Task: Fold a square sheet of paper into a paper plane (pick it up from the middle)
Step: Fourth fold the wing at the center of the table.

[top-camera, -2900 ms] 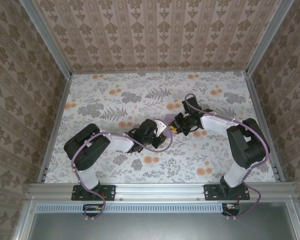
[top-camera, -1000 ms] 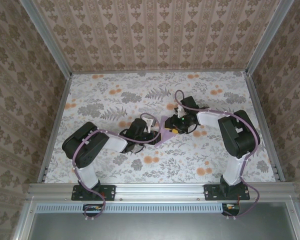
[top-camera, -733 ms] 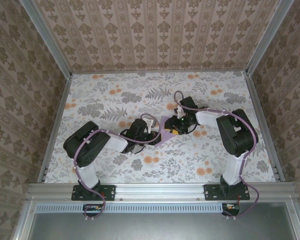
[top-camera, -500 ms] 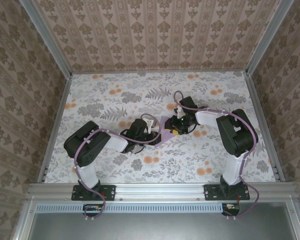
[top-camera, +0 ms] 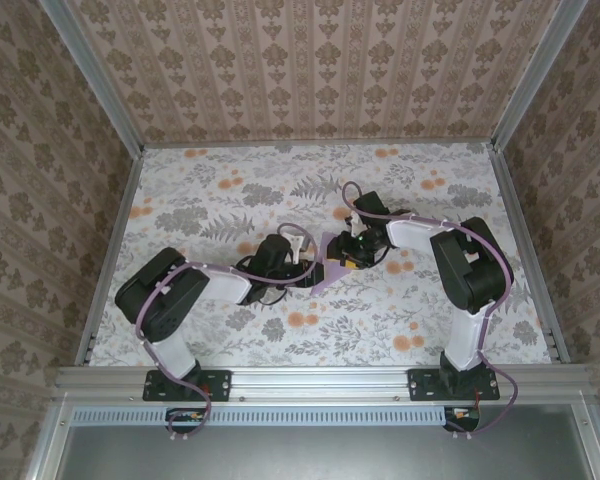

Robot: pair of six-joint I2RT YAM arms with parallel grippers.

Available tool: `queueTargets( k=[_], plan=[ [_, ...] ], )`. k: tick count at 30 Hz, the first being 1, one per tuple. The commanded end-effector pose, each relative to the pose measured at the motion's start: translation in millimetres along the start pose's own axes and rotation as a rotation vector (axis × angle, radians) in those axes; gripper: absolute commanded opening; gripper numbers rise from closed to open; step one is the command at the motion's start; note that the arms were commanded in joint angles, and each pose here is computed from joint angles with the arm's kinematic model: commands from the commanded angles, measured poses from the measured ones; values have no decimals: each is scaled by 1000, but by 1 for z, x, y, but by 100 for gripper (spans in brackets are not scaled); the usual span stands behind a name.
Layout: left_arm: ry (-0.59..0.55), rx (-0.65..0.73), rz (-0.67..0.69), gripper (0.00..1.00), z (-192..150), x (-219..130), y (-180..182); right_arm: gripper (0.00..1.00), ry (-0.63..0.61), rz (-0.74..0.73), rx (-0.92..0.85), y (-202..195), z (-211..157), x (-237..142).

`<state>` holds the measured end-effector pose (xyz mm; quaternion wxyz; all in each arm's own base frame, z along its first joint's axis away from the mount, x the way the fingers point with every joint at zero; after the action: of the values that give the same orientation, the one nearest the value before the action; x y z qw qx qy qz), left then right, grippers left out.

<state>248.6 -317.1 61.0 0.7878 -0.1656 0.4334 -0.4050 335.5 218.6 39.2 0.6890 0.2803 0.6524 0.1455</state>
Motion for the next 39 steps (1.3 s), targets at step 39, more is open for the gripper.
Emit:
queueTargets(
  k=[39],
  plan=[
    [78,-64,1,10,-2,15,2,56,117,-403,141,-86,-27,29]
  ],
)
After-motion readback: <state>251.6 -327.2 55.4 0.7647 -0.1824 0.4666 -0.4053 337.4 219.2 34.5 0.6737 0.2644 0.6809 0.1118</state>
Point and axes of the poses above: each hand's point on the last joint's axis, 136 mm out from that joint toward the fingers, its own x axis out along the fingers, its own y axis along the line the jaws close on, z = x × y, the point moved 2 cm from there along -x, back along the fingers, and after that the axes turned 5 degrees about x, right-handed, at the moved point
